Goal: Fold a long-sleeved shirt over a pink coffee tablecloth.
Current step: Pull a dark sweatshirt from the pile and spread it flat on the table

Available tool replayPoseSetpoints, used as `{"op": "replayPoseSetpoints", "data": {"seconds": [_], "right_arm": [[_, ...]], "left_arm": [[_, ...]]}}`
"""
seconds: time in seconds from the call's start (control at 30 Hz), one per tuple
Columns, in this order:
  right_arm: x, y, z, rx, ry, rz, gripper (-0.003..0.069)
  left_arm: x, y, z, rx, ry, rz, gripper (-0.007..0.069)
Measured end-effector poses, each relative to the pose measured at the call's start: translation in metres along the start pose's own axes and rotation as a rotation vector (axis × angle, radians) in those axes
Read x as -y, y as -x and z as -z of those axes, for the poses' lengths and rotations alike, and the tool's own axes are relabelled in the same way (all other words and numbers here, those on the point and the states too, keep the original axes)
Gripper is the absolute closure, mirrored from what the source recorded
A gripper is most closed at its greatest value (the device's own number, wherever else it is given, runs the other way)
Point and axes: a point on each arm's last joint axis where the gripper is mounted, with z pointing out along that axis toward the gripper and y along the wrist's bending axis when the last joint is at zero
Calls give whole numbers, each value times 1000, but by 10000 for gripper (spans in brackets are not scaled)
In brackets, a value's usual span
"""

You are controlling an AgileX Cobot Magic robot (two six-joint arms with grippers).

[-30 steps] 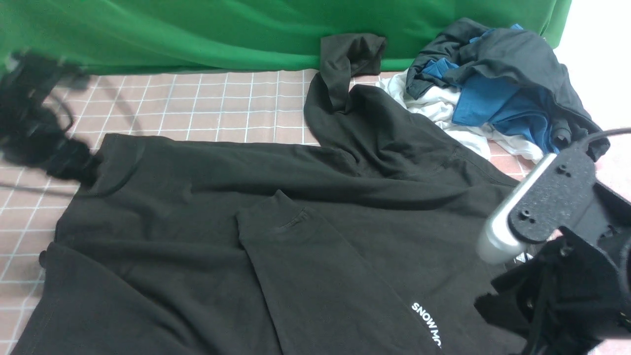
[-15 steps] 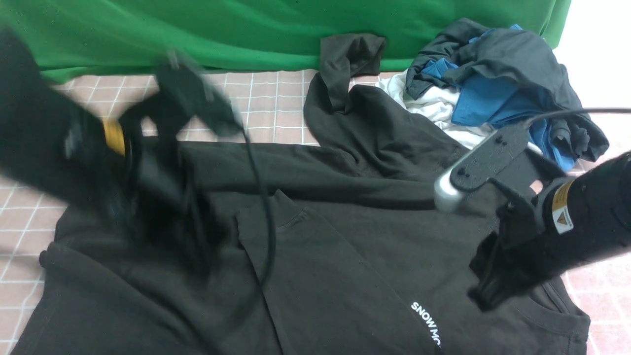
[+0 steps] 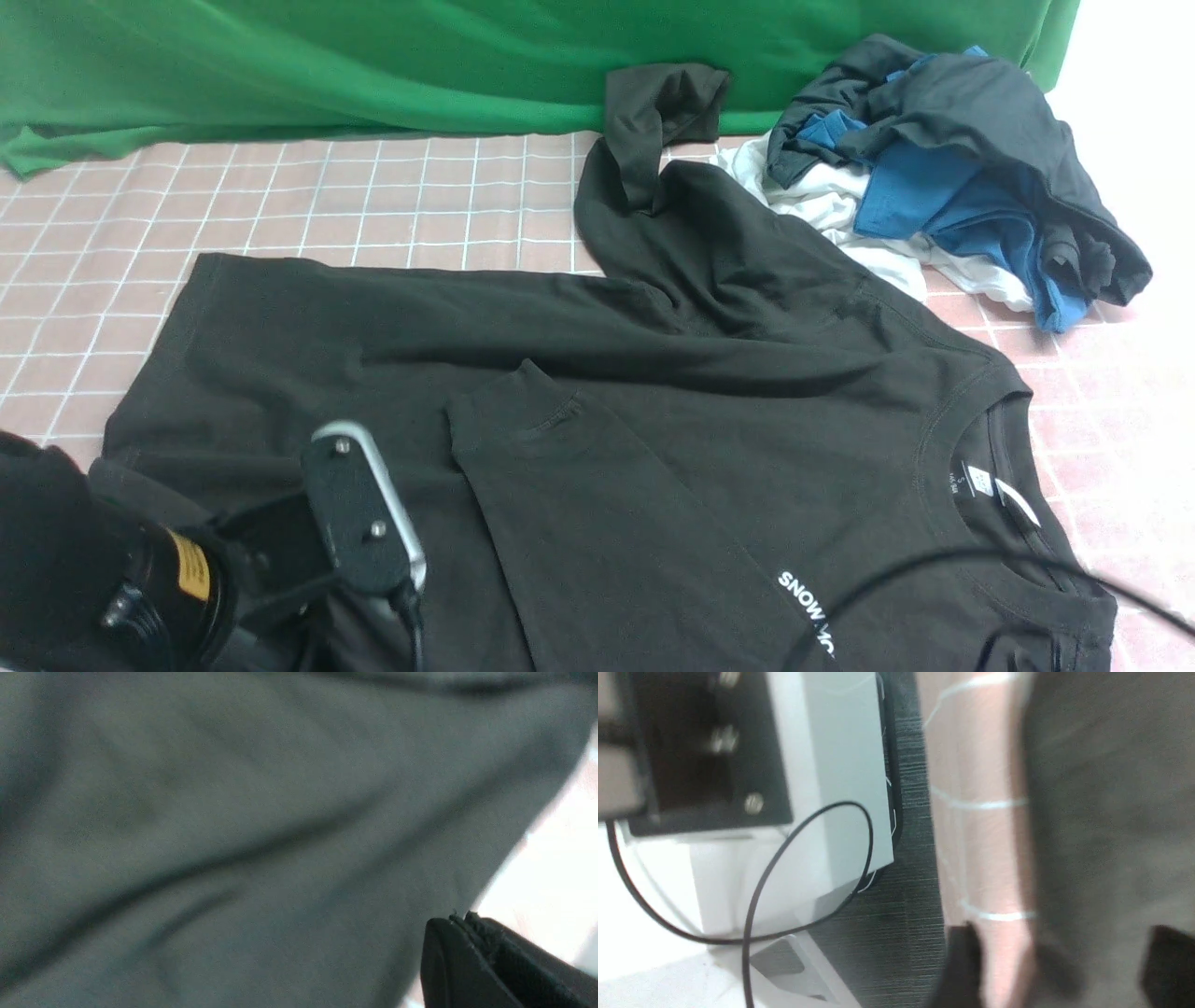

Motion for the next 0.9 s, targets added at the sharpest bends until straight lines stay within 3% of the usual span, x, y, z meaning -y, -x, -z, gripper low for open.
{"op": "replayPoseSetpoints", "data": {"seconds": [0.07, 0.17, 0.37, 0.47, 0.63, 0.7, 0.9], "right_arm": [[-1, -5, -10, 9, -7, 8, 70], [-1, -11, -22, -5, -13, 21, 94], [-1, -19, -43, -99, -18, 17, 258], [0, -19, -43, -100, -22, 1, 303], [1, -22, -42, -139, -42, -4, 316], [7, -27, -41, -188, -107, -18, 318], [10, -24, -42, -155, -144, -30, 318]], "left_arm": [[-1, 3, 1, 35, 15, 7, 607], [-1, 3, 1, 42, 19, 9, 607], [-1, 4, 1, 45, 19, 10, 607], [-1, 3, 1, 39, 13, 11, 607], [0, 3, 1, 35, 5, 14, 607], [1, 2, 3, 46, 7, 14, 607], [3, 2, 7, 67, 17, 12, 607]]}}
